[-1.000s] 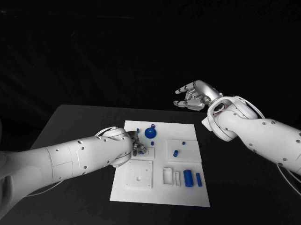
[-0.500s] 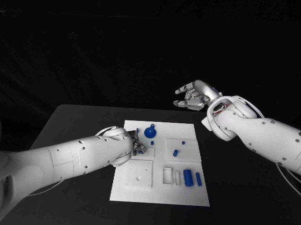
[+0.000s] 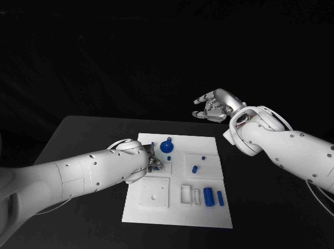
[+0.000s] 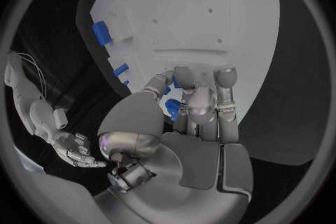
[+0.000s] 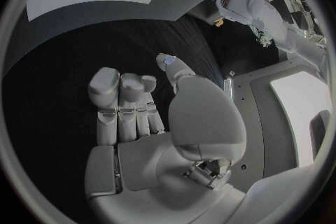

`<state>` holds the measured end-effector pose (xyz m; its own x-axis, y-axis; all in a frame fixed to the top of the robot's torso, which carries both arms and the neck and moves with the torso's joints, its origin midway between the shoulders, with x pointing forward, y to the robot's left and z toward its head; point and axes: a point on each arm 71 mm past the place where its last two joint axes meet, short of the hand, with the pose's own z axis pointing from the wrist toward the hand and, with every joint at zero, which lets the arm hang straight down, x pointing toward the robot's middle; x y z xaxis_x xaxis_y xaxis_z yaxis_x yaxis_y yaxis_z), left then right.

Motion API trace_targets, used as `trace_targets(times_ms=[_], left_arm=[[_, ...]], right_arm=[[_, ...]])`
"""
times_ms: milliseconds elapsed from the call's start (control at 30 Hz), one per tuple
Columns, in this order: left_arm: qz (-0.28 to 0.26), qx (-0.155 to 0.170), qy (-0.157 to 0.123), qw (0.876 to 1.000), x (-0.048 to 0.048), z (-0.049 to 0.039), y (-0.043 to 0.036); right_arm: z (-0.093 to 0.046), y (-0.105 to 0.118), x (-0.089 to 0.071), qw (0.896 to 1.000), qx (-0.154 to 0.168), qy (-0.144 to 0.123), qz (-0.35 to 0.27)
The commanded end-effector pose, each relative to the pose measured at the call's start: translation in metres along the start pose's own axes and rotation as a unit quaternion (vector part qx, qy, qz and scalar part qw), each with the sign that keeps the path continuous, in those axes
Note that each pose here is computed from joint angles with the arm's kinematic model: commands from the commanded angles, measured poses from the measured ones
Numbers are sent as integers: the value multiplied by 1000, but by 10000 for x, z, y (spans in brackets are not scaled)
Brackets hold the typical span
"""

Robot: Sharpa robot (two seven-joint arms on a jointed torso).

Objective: Assemble the parts on the task board

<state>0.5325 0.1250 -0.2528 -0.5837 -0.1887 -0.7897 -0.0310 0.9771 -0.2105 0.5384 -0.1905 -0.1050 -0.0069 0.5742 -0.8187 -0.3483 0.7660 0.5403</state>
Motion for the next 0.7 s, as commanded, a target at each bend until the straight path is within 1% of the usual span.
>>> trace_targets(times_ms=[33, 233, 400, 567, 700], left_arm=[[32, 3, 23, 999, 59, 5, -43], [46, -2, 21, 999, 59, 24, -46], [45, -4, 20, 999, 57, 36, -48], [42, -4, 24, 999, 64, 42, -60], [39, -6, 26, 999, 64, 47, -51]], right_arm=[[3, 10, 11, 1000, -2, 6, -1], [5, 10, 13, 1000, -2, 5, -1], [7, 12, 21, 1000, -2, 6, 0], [8, 12, 25, 1000, -2, 6, 0], [8, 7, 24, 1000, -1, 6, 0]])
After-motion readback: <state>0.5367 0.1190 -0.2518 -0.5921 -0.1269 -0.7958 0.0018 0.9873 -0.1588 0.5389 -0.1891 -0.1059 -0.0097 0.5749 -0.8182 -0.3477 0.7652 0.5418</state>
